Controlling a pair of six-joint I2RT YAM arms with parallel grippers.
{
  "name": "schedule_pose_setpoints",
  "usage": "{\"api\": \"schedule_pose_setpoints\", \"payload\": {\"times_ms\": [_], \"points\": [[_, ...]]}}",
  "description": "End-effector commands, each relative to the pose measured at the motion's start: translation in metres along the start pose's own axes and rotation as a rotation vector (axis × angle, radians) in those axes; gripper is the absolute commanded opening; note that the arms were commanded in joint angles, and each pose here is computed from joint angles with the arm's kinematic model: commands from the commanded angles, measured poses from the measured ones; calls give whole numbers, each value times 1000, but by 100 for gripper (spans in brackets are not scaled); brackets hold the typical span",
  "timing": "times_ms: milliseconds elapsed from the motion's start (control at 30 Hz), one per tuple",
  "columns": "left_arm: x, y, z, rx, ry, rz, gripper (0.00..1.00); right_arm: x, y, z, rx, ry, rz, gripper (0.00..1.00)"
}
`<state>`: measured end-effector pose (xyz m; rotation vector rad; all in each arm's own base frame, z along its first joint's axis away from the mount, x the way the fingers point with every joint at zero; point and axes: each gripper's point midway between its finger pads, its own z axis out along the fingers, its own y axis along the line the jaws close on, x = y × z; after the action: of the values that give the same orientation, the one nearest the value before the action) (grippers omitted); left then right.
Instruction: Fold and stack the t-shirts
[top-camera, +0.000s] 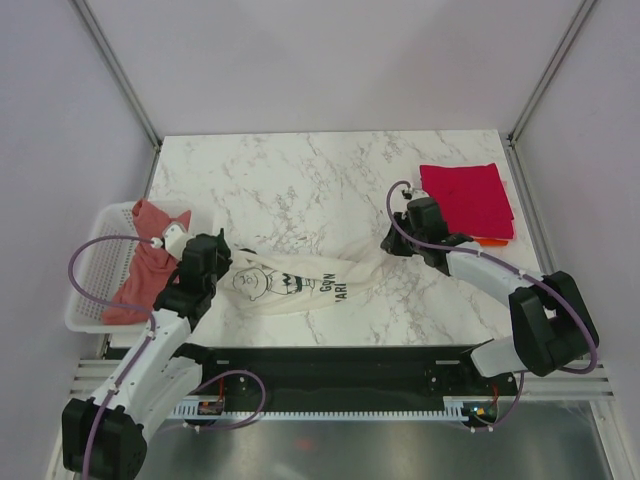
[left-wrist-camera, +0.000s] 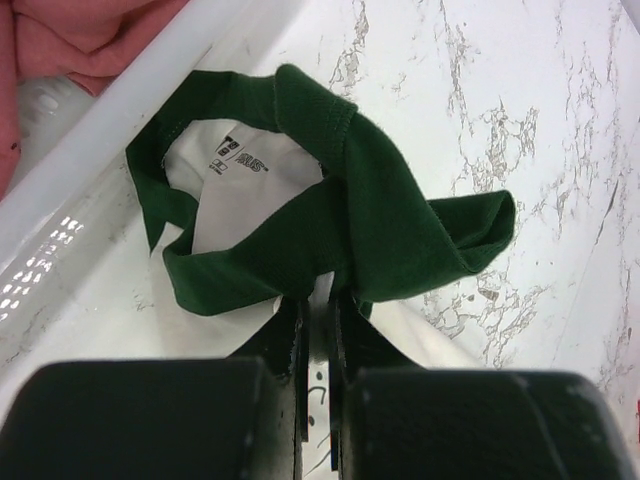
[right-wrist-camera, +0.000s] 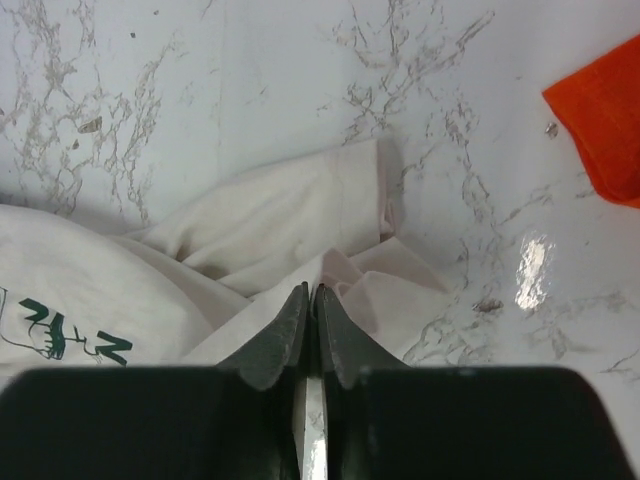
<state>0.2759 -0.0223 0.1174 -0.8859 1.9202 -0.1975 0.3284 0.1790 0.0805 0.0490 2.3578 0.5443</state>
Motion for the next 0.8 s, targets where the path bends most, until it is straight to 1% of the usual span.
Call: {"api": "schedule_pose_setpoints", "payload": {"times_ms": [0, 33, 100, 167, 200, 233, 267, 300, 333, 367, 400, 433, 467, 500, 533, 567, 600, 633, 667, 700, 733, 767], "points": [[-20, -17, -2, 44, -50, -12, 3, -8, 10, -5, -30, -6, -3, 10], [-19, -18, 0, 44, -46, -15, 3, -16, 8, -7, -7, -35, -6, 0], [-15, -24, 5, 57, -27, -24, 3, -29, 8, -9, 14, -67, -9, 0], [-18, -36, 10, 77, -22, -52, 4, -56, 14, -9, 19, -106, -18, 0], [-18, -47, 17, 75, 6, -67, 4, -61, 10, -4, 38, -94, -9, 0], [-22, -55, 20, 82, 14, -71, 4, -89, 22, -9, 18, -144, -7, 0], [-28, -60, 26, 72, 20, -71, 3, -104, 22, -11, 18, -166, 3, 0], [-46, -82, 30, 89, 26, -55, 2, -113, 23, -10, 20, -162, 8, 0], [-57, -89, 33, 75, 30, -50, 2, -146, 40, -23, -13, -226, 6, 0], [-64, -79, 31, 10, 57, -36, 2, -160, 43, -31, -16, -250, 6, 0], [-94, -98, 22, 33, 10, -48, 2, -172, 47, -44, -10, -279, 5, 0], [-106, -101, 15, 33, -15, -52, 2, -188, 54, -59, -20, -327, 3, 0], [-114, -102, 8, 38, -37, -55, 2, -193, 52, -68, -6, -352, 6, 0], [-114, -97, 2, 40, -50, -68, 2, -201, 51, -88, 4, -405, 11, 0], [-112, -92, -2, 44, -54, -82, 2, -190, 43, -87, 26, -394, 19, 0], [-117, -90, -16, 72, -81, -103, 2, -183, 36, -90, 45, -395, 26, 0], [-110, -80, -19, 58, -75, -100, 4, -180, 33, -105, 47, -429, 41, 0], [-88, -57, -14, 11, -44, -83, 10, -148, 10, -93, 111, -386, 56, 0], [-85, -49, -25, 22, -57, -95, 53, -133, -1, -93, 133, -381, 66, 0], [-62, -26, -20, -26, -19, -86, 82, -127, -3, -105, 120, -426, 84, 0], [-50, -13, -23, -45, 1, -80, 99, -87, -28, -91, 176, -365, 94, 1], [-43, -6, -24, -48, 10, -71, 100, -72, -36, -90, 183, -354, 100, 15]]}}
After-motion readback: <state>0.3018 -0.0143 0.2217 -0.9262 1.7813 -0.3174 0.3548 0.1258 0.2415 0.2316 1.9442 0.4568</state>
